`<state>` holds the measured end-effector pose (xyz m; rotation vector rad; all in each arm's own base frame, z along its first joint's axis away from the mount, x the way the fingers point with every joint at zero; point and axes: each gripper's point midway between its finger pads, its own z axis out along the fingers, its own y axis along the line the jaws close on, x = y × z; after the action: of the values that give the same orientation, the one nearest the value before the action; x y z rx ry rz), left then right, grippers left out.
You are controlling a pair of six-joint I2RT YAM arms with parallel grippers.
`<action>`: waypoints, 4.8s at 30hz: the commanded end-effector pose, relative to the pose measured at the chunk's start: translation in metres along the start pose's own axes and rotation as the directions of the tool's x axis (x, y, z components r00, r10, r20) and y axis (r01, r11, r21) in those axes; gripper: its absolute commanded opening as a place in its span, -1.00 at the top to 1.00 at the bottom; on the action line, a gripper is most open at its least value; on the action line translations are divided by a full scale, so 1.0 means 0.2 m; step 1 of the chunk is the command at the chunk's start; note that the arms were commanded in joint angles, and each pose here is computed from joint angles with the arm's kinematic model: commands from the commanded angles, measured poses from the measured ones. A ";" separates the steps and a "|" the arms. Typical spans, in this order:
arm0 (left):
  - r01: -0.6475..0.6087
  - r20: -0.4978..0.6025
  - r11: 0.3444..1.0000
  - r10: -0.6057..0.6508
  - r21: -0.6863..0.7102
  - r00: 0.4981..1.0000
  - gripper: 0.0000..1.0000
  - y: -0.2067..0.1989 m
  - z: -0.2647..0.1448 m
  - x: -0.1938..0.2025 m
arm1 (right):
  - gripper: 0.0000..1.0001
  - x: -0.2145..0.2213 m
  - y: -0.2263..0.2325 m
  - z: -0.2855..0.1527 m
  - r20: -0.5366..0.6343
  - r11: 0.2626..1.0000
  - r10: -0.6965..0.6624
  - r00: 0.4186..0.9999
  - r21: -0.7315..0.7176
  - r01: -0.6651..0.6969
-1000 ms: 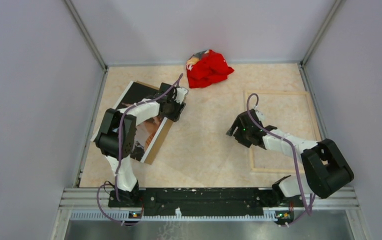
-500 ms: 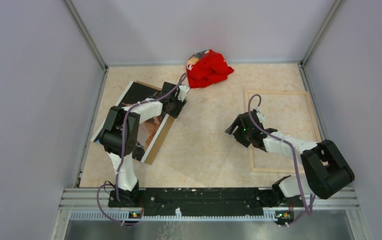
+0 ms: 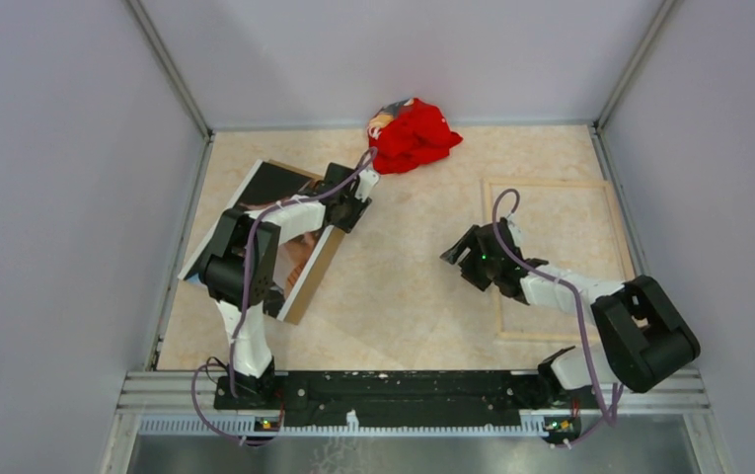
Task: Put the photo into the frame
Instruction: Pick up the photo frame item at the center of the board.
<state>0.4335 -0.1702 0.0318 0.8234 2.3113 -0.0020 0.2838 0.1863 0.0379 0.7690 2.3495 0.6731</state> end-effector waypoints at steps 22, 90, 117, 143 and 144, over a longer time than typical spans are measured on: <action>0.034 -0.159 0.982 -0.004 0.184 0.987 0.07 -0.18 0.03 0.22 | -0.46 0.19 0.05 0.11 -0.155 0.960 0.225 0.962 -0.132 -0.245; 0.059 -0.201 0.892 0.037 0.449 0.979 0.12 -0.69 -0.03 0.11 | -0.70 0.56 0.37 -0.82 0.201 0.461 -0.874 0.443 0.051 0.886; 0.075 -0.243 0.877 0.049 0.474 0.969 0.12 -0.70 -0.01 0.13 | -0.47 1.20 0.52 -0.56 0.028 -0.196 -0.978 -0.208 0.229 0.954; 0.072 -0.033 0.934 -0.065 0.350 0.997 -0.97 -0.23 -0.29 -0.41 | 1.00 0.91 0.79 -0.80 0.108 -0.191 -0.946 -0.306 0.575 0.795; 0.080 -0.006 0.940 -0.083 0.333 0.997 -0.97 -0.16 -0.34 -0.47 | 1.00 0.89 0.82 -0.82 0.124 -0.171 -0.948 -0.292 0.575 0.800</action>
<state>0.3980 -0.2553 0.0584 0.9998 2.4725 -0.4554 0.1068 0.3699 0.1299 -1.0527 1.6284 -0.7208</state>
